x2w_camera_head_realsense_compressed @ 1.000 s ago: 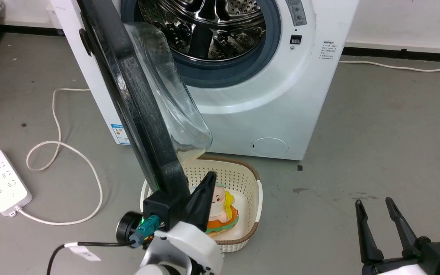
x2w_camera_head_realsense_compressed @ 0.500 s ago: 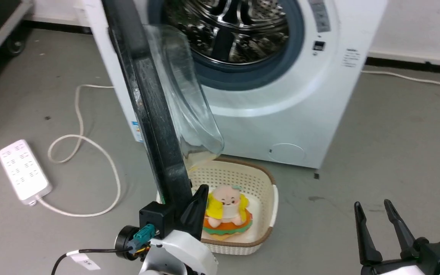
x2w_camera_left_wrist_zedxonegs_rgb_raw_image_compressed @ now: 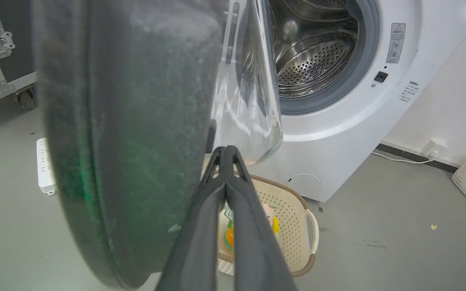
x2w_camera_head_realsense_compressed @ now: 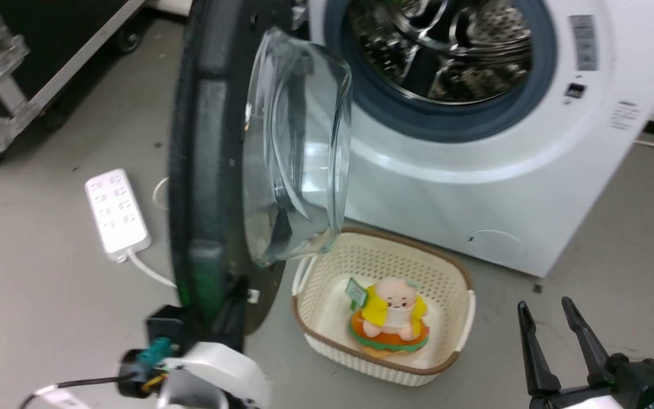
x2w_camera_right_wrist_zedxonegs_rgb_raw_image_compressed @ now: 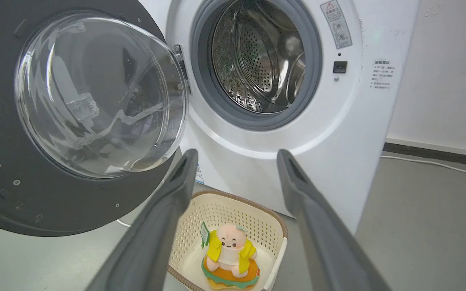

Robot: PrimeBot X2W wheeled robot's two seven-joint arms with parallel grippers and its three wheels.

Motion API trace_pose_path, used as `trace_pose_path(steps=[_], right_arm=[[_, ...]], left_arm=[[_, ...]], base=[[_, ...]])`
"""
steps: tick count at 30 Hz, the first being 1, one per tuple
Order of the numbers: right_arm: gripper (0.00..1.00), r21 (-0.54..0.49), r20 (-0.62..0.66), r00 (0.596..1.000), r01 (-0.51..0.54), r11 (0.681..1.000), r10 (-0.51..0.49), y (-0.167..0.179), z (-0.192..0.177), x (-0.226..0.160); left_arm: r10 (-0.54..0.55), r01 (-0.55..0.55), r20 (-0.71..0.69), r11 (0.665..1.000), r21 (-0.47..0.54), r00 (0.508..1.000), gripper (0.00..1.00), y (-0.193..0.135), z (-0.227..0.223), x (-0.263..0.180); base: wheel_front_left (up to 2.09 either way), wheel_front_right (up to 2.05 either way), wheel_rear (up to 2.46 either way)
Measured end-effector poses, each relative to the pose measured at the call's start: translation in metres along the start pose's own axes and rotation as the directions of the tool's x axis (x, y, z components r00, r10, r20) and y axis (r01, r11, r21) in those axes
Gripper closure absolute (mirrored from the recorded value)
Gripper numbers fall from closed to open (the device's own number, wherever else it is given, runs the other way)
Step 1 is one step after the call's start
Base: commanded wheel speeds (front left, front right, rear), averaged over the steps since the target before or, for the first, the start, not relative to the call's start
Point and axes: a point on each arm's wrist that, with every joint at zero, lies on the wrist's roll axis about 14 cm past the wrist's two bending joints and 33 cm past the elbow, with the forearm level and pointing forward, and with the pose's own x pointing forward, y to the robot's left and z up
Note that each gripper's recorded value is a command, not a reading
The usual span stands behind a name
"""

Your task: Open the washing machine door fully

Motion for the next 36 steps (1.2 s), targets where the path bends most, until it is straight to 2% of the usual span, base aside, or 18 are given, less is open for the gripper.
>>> trace_pose_path(steps=[7,16,24,30,36], right_arm=[[0.00,0.001,-0.074,0.995,-0.063,0.998,0.063,0.014,-0.023,0.017],[0.00,0.015,-0.137,0.987,-0.082,0.996,0.084,0.010,-0.046,0.034],[0.00,0.014,-0.184,0.981,-0.068,0.998,0.069,-0.007,-0.065,0.039],[0.00,0.010,-0.204,0.978,-0.045,0.999,0.046,-0.018,-0.073,0.039],[0.00,-0.001,-0.204,0.979,-0.023,1.000,0.023,-0.029,-0.073,0.038]], left_arm=[[0.165,-0.165,0.022,0.985,0.048,0.986,1.00,0.067,0.015,0.007],[0.331,-0.329,0.000,0.937,0.120,0.944,1.00,0.146,0.027,0.024],[0.399,-0.387,-0.032,0.903,0.185,0.916,1.00,0.190,0.035,0.050],[0.470,-0.456,-0.036,0.870,0.185,0.882,1.00,0.223,0.042,0.063],[0.492,-0.480,-0.016,0.856,0.193,0.871,1.00,0.239,0.050,0.072]], base=[[0.00,0.00,0.00],[0.00,0.00,0.00],[0.00,0.00,0.00],[0.00,0.00,0.00],[0.00,0.00,0.00]])
